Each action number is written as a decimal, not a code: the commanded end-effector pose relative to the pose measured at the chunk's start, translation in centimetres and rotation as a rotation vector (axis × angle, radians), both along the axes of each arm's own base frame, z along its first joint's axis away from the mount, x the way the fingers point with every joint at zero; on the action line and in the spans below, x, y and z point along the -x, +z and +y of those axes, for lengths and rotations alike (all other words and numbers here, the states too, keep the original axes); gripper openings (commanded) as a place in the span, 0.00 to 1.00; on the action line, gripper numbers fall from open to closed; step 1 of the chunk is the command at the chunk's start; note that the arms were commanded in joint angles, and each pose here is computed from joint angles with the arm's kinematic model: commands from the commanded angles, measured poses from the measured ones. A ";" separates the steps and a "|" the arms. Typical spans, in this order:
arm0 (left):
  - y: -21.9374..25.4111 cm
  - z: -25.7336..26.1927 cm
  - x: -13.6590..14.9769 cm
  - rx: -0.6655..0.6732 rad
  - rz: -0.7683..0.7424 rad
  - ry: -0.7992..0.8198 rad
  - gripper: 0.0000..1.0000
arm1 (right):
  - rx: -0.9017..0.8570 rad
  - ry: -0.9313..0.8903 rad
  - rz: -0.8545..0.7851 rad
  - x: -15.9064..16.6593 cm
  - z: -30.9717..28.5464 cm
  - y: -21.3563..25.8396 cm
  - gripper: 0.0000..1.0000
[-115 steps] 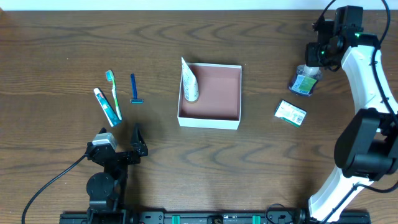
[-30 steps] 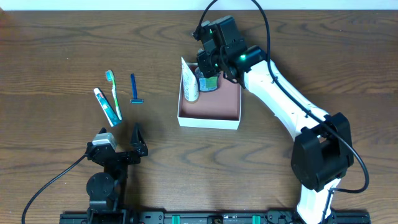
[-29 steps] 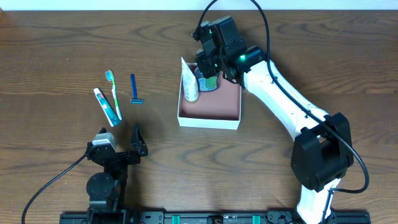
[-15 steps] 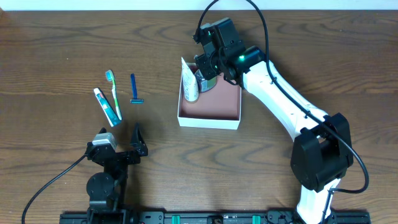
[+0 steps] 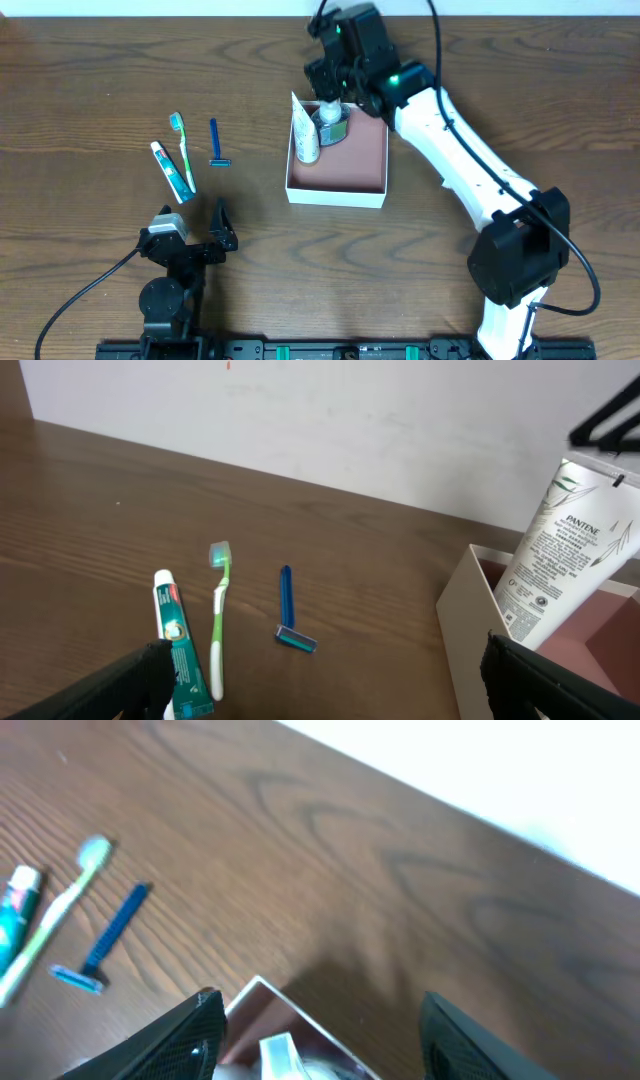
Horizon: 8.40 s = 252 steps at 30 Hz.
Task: Pack container
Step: 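Open the right gripper and withdraw from the box, then lower the right gripper onto the Dettol soap bar and grasp, then carry the Dettol bar into the box and lower it, then open the right gripper and withdraw it to the upper right, then reach the left gripper to the Colgate toothpaste tube and grasp it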
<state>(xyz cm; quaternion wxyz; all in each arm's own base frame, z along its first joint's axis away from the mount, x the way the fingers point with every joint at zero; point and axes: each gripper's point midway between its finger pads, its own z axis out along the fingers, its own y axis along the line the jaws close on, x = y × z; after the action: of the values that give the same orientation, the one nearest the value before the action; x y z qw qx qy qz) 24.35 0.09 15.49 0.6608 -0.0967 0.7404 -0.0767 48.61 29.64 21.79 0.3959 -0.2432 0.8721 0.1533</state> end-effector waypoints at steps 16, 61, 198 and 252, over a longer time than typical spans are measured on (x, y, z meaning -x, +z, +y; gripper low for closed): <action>-2.0 0.2 0.0 -0.015 0.048 0.007 0.98 | 0.048 -0.465 0.377 1.3 -17.2 1.1 0.85; -2.0 0.2 0.0 -0.015 0.048 0.007 0.98 | -0.105 -1.143 0.863 14.0 -27.3 -15.4 0.99; -2.0 0.2 0.0 -0.015 0.048 0.007 0.98 | 0.128 0.089 0.152 4.3 -8.4 -7.9 0.99; 7.0 0.1 -3.5 0.100 0.506 0.048 0.98 | -0.123 -0.943 0.355 1.1 -36.1 -7.0 0.99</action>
<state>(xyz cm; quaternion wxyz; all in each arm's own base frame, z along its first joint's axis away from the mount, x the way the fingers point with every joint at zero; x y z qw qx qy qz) 26.24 0.08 20.96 0.4781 -0.1654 0.8588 -0.0813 47.17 -6.43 14.65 0.2792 0.2242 0.9324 0.0498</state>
